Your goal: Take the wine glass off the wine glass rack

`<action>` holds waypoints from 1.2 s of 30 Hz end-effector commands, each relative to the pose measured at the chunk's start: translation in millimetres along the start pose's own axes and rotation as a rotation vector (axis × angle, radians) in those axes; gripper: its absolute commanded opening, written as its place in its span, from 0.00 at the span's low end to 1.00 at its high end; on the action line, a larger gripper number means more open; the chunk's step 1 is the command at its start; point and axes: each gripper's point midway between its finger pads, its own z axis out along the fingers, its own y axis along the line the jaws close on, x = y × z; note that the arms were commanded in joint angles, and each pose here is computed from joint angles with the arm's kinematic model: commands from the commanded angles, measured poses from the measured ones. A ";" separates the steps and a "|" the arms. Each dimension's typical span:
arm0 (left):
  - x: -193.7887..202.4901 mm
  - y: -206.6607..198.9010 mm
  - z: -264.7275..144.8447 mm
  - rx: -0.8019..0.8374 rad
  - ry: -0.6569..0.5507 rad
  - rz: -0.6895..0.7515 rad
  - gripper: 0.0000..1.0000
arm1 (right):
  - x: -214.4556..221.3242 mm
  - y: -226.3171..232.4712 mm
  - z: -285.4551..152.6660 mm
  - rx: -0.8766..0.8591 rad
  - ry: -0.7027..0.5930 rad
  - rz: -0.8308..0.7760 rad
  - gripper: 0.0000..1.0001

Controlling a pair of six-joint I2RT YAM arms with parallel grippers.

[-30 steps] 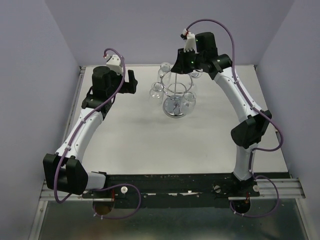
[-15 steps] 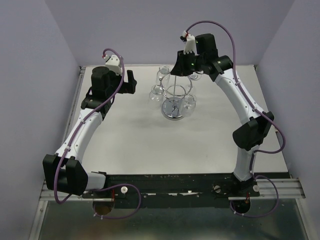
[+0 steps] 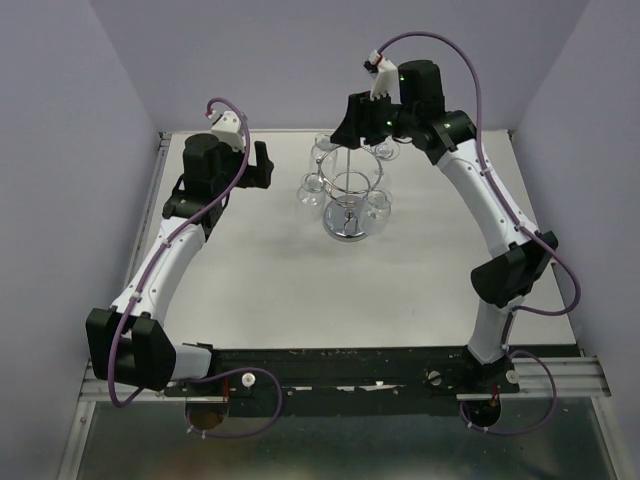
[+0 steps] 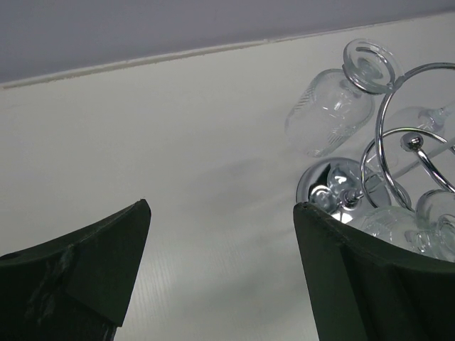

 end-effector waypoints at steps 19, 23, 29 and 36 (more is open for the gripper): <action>23.3 -62.4 -89.6 0.447 0.078 0.282 0.99 | -7.4 -108.0 -159.9 0.416 -0.070 0.089 1.00; 35.2 -71.2 -82.1 0.511 0.063 0.267 0.99 | 10.9 -144.2 -183.2 0.497 -0.040 0.121 1.00; 42.2 -73.9 -54.6 0.536 0.008 0.270 0.99 | 46.1 -176.0 -201.3 0.599 0.014 0.178 1.00; 55.4 -103.4 -27.7 0.638 -0.073 0.379 0.99 | 63.6 -180.2 -207.5 0.631 0.052 0.169 1.00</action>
